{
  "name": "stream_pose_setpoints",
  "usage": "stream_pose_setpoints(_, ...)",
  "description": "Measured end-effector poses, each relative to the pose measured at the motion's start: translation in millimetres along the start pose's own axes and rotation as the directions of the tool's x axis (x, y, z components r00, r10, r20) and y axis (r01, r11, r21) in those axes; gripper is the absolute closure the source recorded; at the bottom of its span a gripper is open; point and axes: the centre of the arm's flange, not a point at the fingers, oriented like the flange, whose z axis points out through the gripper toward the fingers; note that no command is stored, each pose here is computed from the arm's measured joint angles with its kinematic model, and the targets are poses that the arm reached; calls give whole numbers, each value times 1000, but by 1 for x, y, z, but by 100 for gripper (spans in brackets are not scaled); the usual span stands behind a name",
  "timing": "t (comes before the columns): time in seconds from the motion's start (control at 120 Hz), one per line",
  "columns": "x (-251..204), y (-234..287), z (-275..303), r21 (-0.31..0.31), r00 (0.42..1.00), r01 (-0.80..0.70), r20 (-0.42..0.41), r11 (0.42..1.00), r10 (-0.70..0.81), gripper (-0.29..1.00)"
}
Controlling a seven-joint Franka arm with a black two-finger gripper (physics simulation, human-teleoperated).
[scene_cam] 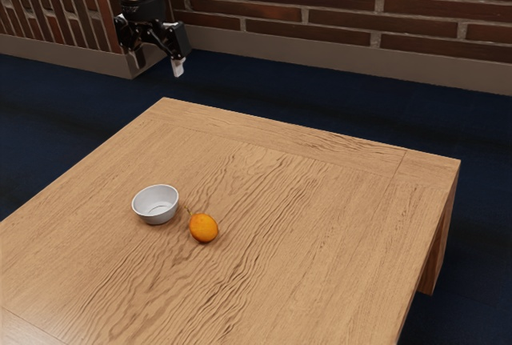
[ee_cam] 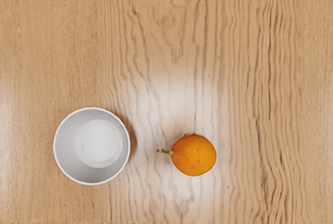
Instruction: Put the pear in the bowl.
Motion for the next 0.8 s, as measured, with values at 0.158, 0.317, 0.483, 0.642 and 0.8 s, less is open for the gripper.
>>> stream_pose_setpoints(0.158,-1,-1,0,1,1000,14,3,1000,-14,0)
stream_pose_setpoints(0.317,-3,-2,-2,-15,1000,26,11,1000,-26,0)
stream_pose_setpoints(0.483,-10,25,36,-23,996,-39,81,999,41,0)
stream_pose_setpoints(0.642,-16,30,132,-28,983,-70,167,997,74,0)
stream_pose_setpoints(0.8,-16,33,194,-38,982,-109,151,993,114,0)
